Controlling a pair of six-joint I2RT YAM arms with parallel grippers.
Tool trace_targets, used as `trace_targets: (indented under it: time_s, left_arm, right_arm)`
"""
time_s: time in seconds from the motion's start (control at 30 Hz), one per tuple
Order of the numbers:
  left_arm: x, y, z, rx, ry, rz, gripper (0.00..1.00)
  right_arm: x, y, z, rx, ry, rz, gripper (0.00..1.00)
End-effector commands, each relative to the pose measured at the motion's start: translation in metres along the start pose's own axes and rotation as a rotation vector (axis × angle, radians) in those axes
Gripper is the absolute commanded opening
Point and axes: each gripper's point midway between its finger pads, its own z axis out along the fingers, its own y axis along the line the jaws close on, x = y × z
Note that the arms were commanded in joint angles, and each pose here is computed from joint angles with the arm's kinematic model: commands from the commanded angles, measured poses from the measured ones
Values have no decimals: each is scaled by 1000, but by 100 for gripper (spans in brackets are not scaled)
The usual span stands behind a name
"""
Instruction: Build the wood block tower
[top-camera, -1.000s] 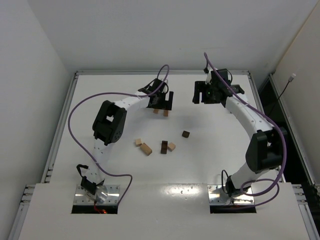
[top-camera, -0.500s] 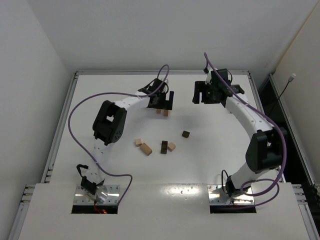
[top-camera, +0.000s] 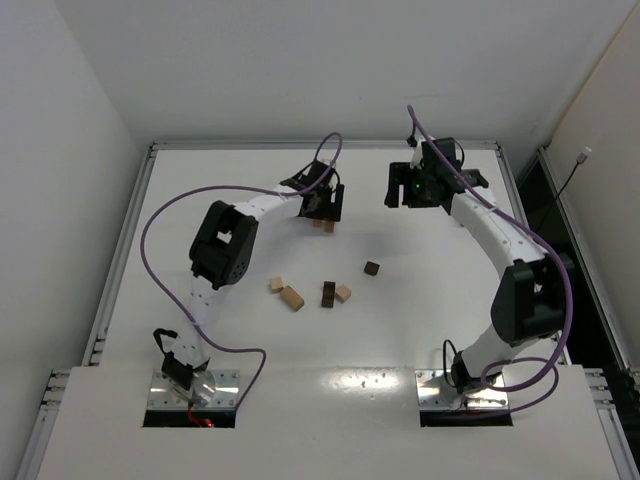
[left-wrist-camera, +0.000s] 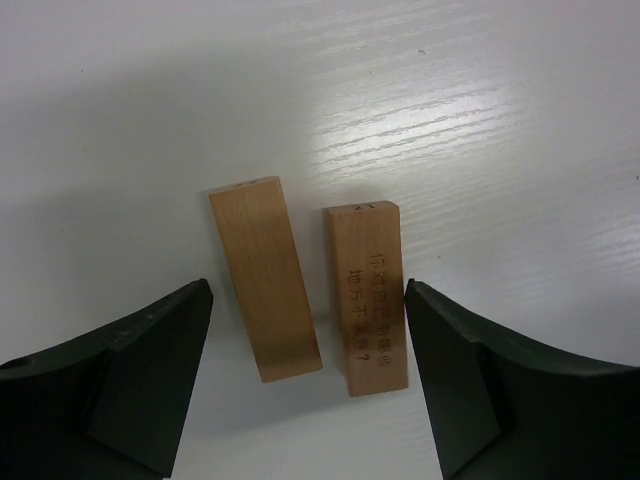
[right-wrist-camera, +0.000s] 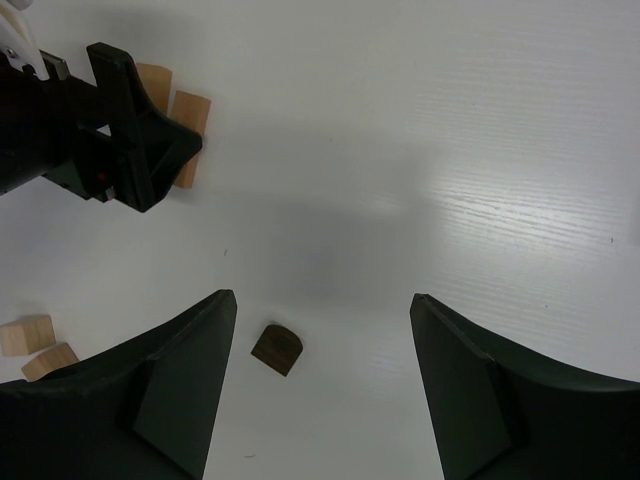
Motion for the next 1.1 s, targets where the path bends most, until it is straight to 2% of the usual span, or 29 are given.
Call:
trace_targets:
  time_s: [0.0, 0.07, 0.1, 0.2, 0.23, 0.3, 0.33, 0.37, 0.43, 0.57, 0.67, 0.83, 1.07]
  left_arm:
    - [20, -12, 8, 17, 44, 15, 73]
    - [17, -19, 1, 28, 35, 10, 65]
    - [29, -19, 3, 16, 55, 21, 56]
    - [38, -30, -4, 30, 59, 21, 47]
    - [42, -27, -7, 3, 59, 30, 36]
    - [47, -35, -14, -6, 51, 23, 24]
    - [54, -29, -15, -30, 60, 14, 10]
    - [58, -39, -20, -27, 50, 23, 2]
    - [54, -45, -35, -37, 20, -20, 0]
    - [73, -51, -58, -49, 24, -67, 0]
    - [80, -42, -71, -75, 20, -143, 0]
    - [93, -24, -81, -148, 2, -271, 0]
    - [112, -16, -75, -161, 16, -307, 0]
  right_arm:
    - [-7, 2, 2, -13, -25, 7, 67]
    - [-7, 2, 2, -13, -25, 7, 67]
    - [-7, 2, 2, -13, -25, 7, 67]
    - [-7, 2, 2, -13, -25, 7, 67]
    - [-3, 1, 3, -11, -16, 8, 67]
    - [-3, 1, 3, -11, -16, 8, 67]
    - [-5, 2, 0, -13, -25, 7, 67]
    - [-1, 1, 1, -11, -15, 8, 67]
    - [0, 1, -1, -12, -18, 8, 67]
    - [7, 2, -5, -20, -11, 17, 67]
    - [14, 2, -6, -18, -1, 29, 67]
    - [16, 2, -11, -19, -5, 38, 67]
    - [17, 6, -11, -25, -3, 31, 67]
